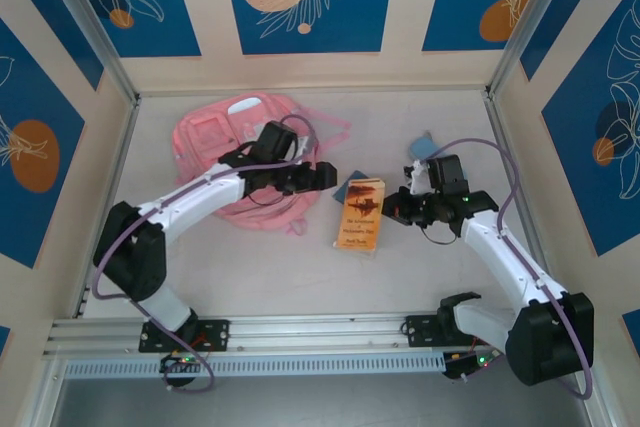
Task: Pack the student bag
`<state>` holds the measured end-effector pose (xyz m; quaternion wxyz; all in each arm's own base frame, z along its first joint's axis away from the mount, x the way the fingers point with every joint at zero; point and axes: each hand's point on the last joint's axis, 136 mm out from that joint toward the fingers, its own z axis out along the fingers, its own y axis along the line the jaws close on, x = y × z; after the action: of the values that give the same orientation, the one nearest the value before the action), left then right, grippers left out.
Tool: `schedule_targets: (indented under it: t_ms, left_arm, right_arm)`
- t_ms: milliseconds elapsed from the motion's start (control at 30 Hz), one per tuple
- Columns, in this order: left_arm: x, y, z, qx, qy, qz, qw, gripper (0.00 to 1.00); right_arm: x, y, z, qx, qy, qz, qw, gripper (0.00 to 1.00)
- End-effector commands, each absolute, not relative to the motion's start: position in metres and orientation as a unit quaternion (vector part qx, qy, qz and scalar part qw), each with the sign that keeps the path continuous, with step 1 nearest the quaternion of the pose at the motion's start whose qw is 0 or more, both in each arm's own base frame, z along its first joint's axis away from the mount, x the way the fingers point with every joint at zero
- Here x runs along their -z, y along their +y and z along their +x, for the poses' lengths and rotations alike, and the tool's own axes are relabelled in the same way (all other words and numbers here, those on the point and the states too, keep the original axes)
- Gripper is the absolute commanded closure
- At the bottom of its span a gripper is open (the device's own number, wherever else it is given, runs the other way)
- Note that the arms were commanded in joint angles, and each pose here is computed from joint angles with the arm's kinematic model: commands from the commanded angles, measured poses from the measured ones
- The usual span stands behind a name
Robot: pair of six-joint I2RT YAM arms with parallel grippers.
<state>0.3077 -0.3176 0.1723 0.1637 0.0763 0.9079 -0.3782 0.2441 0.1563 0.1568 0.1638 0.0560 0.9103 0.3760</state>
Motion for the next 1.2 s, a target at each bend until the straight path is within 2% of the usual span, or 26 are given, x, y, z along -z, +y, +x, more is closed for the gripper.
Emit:
schedule_targets:
  t_ms: [0,133,300,533,567,633,667,700,733,833,867,933,1000,1033,1100,1167]
  left_arm:
    - [-0.18,-0.318,0.297,0.448,0.878,0.087,0.144,0.08]
    - [-0.195,-0.314,0.294,0.508,0.845,0.087,0.145,0.0]
    - [-0.222,-0.321,0.285,0.581,0.797,0.1,0.13,0.0]
    - [-0.251,-0.325,0.278,0.615,0.766,0.132,0.135,0.03]
    - [-0.255,-0.325,0.278,0.618,0.762,0.134,0.138,0.05]
    - [-0.262,-0.326,0.277,0.625,0.755,0.141,0.143,0.16]
    - [-0.265,-0.326,0.278,0.625,0.753,0.142,0.147,0.25]
    - [-0.267,-0.325,0.278,0.625,0.752,0.143,0.151,0.39]
    - [-0.268,-0.324,0.279,0.625,0.751,0.144,0.155,0.49]
    - [-0.273,-0.32,0.279,0.62,0.754,0.139,0.168,0.65]
    - [-0.273,-0.317,0.28,0.615,0.758,0.135,0.173,0.7]
    - [-0.275,-0.31,0.282,0.601,0.766,0.127,0.187,0.78]
    - [-0.277,-0.301,0.288,0.587,0.775,0.111,0.207,0.85]
    - [-0.279,-0.296,0.293,0.58,0.778,0.1,0.218,0.87]
    - [-0.28,-0.284,0.304,0.562,0.789,0.064,0.24,0.89]
    - [-0.282,-0.27,0.315,0.542,0.799,0.017,0.262,0.89]
  right_arm:
    - [-0.222,0.182,0.249,-0.471,0.857,-0.021,0.208,1.0]
    - [-0.251,0.195,0.25,-0.52,0.826,-0.051,0.209,1.0]
    - [-0.273,0.207,0.253,-0.565,0.798,-0.076,0.197,1.0]
    - [-0.276,0.213,0.264,-0.579,0.792,-0.077,0.175,1.0]
    - [-0.276,0.214,0.265,-0.58,0.793,-0.075,0.173,1.0]
    - [-0.273,0.214,0.268,-0.58,0.793,-0.071,0.17,1.0]
    - [-0.272,0.214,0.27,-0.58,0.794,-0.07,0.168,1.0]
    - [-0.27,0.214,0.271,-0.58,0.795,-0.067,0.166,1.0]
    - [-0.27,0.215,0.272,-0.58,0.795,-0.069,0.165,1.0]
    - [-0.266,0.214,0.274,-0.579,0.797,-0.063,0.159,1.0]
    - [-0.263,0.212,0.276,-0.572,0.803,-0.055,0.159,0.95]
    - [-0.254,0.206,0.281,-0.545,0.822,-0.026,0.163,0.74]
    - [-0.246,0.199,0.284,-0.521,0.837,0.008,0.166,0.44]
    - [-0.244,0.197,0.285,-0.515,0.841,0.02,0.166,0.34]
    - [-0.24,0.201,0.283,-0.52,0.839,0.028,0.159,0.2]
    - [-0.233,0.21,0.281,-0.527,0.835,0.037,0.155,0.11]
